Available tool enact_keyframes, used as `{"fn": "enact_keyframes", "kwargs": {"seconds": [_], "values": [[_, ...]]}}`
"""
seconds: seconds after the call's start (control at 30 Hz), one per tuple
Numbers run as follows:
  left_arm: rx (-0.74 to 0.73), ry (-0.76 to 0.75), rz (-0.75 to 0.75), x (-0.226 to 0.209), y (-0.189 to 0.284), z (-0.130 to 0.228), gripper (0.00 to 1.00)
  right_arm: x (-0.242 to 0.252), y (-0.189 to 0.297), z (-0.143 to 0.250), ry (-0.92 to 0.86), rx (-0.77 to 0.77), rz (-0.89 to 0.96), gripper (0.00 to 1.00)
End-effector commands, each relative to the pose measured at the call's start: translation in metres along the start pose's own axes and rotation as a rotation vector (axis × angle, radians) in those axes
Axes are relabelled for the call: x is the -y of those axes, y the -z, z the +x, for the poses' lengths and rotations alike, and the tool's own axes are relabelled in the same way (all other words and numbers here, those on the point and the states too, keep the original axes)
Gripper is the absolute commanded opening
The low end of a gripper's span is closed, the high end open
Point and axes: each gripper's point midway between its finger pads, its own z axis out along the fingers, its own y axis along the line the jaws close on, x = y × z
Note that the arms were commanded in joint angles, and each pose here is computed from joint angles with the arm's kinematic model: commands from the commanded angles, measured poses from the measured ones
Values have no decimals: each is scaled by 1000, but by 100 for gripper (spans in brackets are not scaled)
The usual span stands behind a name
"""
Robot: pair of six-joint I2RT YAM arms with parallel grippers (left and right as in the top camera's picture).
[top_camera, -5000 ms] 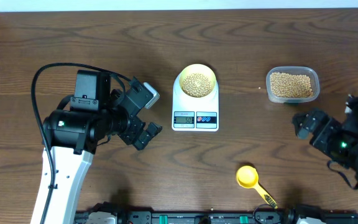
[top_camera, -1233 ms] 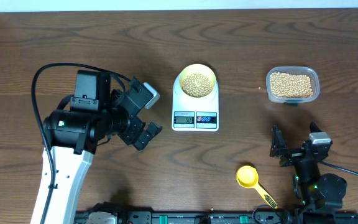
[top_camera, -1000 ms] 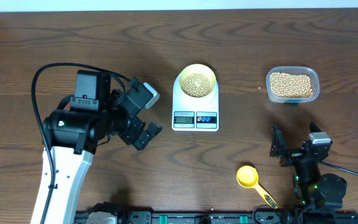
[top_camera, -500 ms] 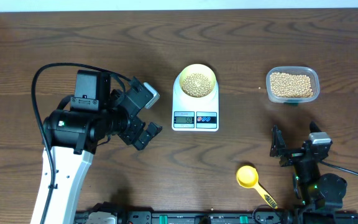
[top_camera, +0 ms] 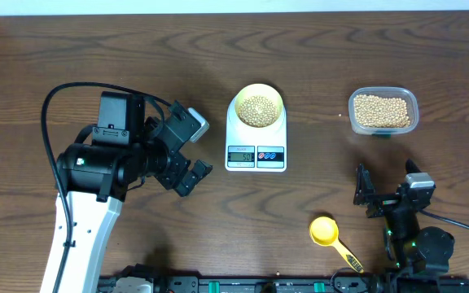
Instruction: Scoop item into bowl and weigh 50g on scale
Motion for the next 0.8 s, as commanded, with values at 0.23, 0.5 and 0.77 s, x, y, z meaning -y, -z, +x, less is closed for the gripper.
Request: {"fn": "enact_keyframes", "kwargs": {"seconds": [0.23,0.5,0.77], "values": [[-4,-3,-6,-1,0,2,100,6,0,3,-11,1,33,99],[-4,-3,-6,-1,0,2,100,-5,-1,4,39,-4,-4,99],[-4,-3,-6,-1,0,2,100,-4,-1,4,38,-5,2,99]]}}
